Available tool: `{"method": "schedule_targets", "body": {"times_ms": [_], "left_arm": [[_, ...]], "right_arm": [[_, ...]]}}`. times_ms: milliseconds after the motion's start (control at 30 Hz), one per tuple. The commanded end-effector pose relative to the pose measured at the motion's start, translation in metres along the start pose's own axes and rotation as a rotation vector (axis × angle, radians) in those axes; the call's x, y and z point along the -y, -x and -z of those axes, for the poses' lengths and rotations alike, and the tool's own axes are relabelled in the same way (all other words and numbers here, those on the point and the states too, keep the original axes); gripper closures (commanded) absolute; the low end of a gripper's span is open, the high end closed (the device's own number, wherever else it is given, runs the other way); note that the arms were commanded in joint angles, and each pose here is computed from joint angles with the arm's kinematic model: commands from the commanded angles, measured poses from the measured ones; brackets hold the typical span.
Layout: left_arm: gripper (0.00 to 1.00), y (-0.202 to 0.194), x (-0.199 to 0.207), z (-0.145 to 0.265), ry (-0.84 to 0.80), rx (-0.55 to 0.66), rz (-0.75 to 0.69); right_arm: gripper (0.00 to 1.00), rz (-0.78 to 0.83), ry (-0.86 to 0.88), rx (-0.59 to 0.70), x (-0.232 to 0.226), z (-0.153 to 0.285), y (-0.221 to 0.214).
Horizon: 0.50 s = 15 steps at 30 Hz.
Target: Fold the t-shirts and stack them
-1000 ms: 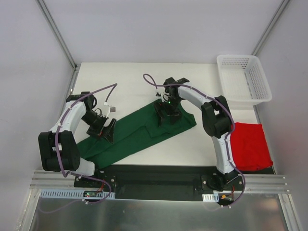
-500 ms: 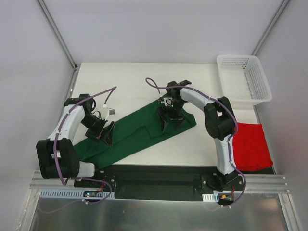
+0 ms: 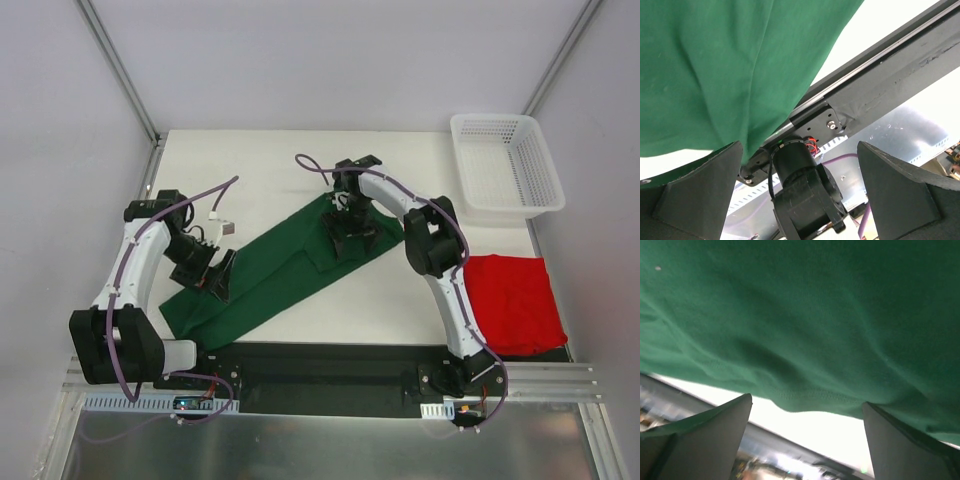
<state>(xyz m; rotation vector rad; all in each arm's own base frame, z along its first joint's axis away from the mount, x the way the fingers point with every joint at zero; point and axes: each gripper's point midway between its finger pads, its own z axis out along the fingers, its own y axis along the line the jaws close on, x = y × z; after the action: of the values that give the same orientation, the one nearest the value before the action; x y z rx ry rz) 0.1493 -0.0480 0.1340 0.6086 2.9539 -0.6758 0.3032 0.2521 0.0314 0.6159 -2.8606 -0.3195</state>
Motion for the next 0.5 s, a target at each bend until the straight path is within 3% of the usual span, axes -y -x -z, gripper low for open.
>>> {"method": "schedule_targets", "body": {"times_ms": [0,267,467], "left_arm": [[0.01,-0.007,0.008,0.016,0.009,0.002,0.002],[0.01,-0.004,0.008,0.03,0.049,0.029,-0.024],[0.01,0.001,0.011,0.037,0.054,0.051,-0.028]], "right_arm": [[0.04,0.026,-0.242,0.063,0.05,0.001,0.032],[0.04,0.012,-0.582,0.217,0.112,0.04,0.075],[0.04,-0.018,-0.68,0.391,0.131,0.061,0.116]]}}
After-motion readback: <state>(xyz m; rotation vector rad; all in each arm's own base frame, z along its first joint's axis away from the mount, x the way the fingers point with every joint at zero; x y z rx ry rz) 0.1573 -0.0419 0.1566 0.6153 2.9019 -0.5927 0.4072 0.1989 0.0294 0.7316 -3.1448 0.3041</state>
